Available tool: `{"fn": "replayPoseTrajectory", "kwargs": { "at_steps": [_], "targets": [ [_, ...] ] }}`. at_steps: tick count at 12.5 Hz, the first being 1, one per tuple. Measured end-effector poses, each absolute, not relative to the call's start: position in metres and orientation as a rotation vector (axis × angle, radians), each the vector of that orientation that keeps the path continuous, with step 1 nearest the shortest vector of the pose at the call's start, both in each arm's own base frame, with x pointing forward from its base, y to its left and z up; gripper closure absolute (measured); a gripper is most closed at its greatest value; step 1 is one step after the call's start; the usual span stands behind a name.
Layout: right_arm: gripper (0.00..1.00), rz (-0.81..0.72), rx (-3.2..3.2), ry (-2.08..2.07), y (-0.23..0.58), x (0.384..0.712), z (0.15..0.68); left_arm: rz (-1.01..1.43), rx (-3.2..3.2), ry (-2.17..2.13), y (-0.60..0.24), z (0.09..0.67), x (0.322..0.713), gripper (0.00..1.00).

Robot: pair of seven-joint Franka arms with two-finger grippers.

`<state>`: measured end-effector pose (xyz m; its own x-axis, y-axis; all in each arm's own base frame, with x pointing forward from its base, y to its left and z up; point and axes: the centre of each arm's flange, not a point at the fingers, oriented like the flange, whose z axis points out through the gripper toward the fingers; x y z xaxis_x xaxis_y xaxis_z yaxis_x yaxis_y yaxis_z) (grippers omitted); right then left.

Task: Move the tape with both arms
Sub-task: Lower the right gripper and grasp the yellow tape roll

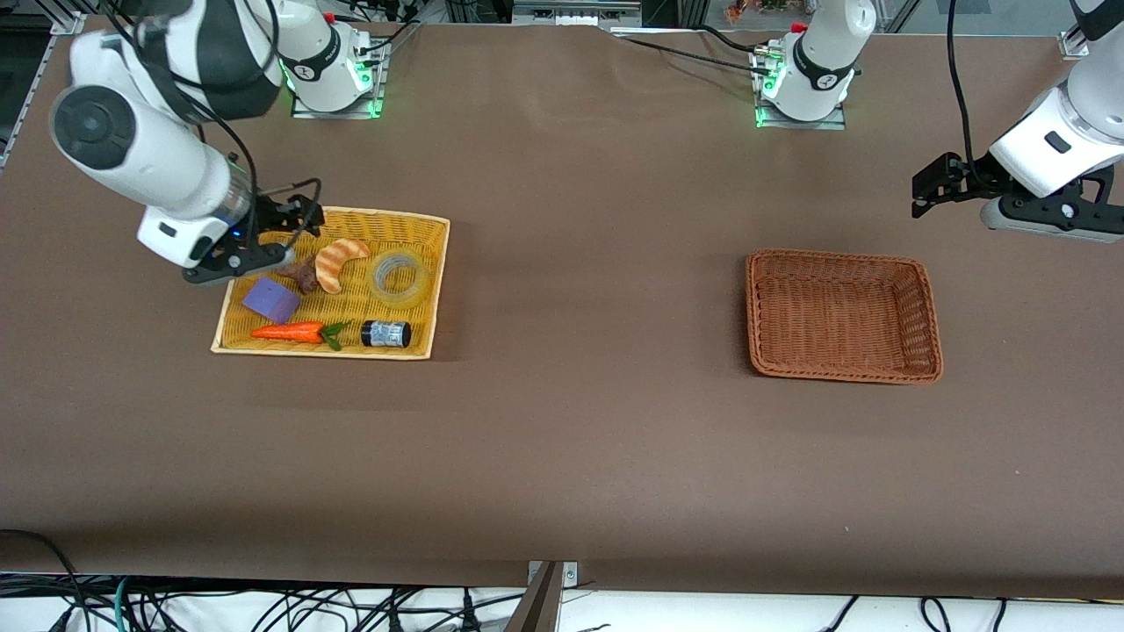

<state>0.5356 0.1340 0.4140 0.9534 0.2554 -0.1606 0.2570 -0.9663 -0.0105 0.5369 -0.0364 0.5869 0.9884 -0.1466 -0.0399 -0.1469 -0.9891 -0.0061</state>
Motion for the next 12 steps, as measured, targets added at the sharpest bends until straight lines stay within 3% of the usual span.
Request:
{"fn": "replayPoseTrajectory", "kwargs": {
  "at_steps": [3, 12],
  "targets": [
    [0.00, -0.221, 3.098, 0.378, 0.163, 0.521, 0.347, 0.061, -3.123, 0.231, -0.036, 0.587, 0.537, 0.00],
    [0.02, -0.167, 3.184, 0.344, 0.168, 0.509, 0.226, 0.061, -3.123, 0.231, -0.036, 0.587, 0.537, 0.00]
  ]
}}
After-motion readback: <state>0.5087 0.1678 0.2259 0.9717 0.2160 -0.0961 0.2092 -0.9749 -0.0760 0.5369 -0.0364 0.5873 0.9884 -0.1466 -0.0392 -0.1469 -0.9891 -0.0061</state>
